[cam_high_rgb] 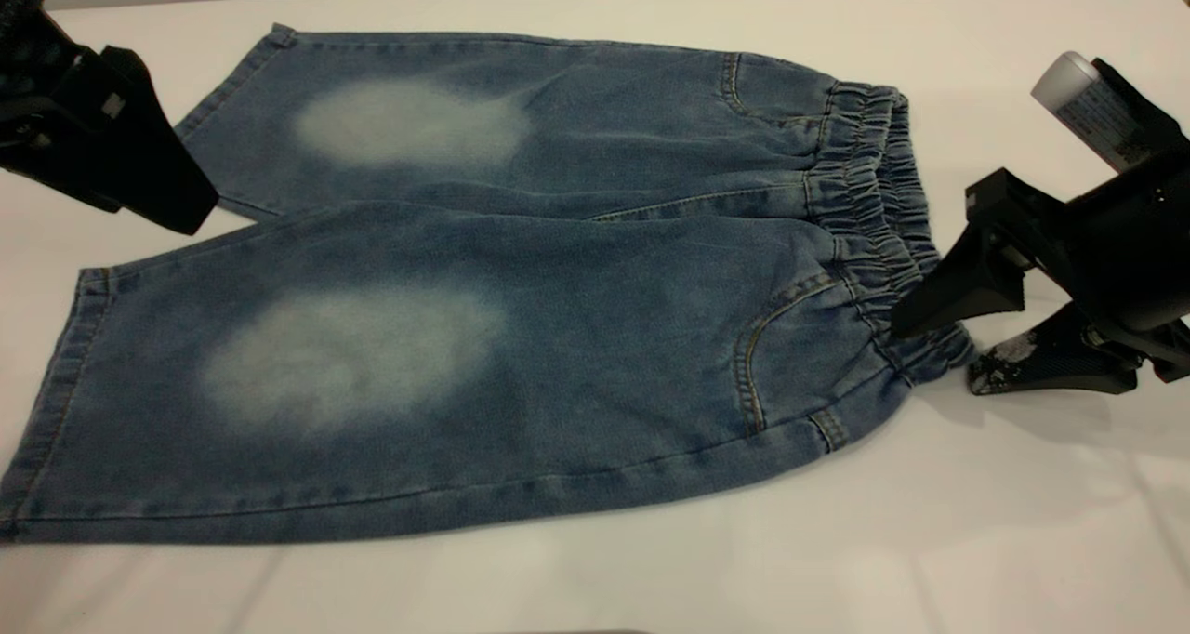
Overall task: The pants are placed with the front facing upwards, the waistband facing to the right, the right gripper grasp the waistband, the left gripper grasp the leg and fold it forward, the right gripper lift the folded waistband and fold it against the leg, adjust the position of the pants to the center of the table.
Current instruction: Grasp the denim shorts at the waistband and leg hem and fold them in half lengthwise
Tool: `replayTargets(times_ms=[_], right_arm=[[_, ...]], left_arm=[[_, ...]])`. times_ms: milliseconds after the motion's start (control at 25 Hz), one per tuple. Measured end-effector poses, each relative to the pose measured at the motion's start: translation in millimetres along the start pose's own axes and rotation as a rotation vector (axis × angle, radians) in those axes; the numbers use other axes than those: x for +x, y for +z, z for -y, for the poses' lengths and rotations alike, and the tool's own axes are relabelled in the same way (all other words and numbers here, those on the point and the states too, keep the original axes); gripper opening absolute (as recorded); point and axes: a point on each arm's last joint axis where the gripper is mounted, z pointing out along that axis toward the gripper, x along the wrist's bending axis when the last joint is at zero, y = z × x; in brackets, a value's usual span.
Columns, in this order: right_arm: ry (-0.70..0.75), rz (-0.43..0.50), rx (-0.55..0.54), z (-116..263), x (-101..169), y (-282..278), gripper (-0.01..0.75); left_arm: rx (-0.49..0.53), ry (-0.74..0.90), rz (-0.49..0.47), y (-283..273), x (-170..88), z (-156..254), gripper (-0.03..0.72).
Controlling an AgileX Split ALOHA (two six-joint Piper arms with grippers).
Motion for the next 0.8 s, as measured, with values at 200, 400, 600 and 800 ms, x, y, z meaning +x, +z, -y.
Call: replayTargets(times_ms=[200,400,600,800], right_arm=[[-0.013,-0.004,-0.015,-2,0,1,0.488],[-0.065,-0.026,-0.024,-10,3,3,0.488],[-0.073,-0.077,0.015,-10,4,10,0.484],[-0.074,-0.077,0.025,-9,3,11,0.403]], left_arm=[[-0.001,-0.003,0.0,0,0,0,0.473],[-0.001,-0.003,0.0,0,0,0,0.466],[0.0,-0.003,0.0,0,0,0,0.464],[0.025,0.0,0.017,0,-2,2,0.463]])
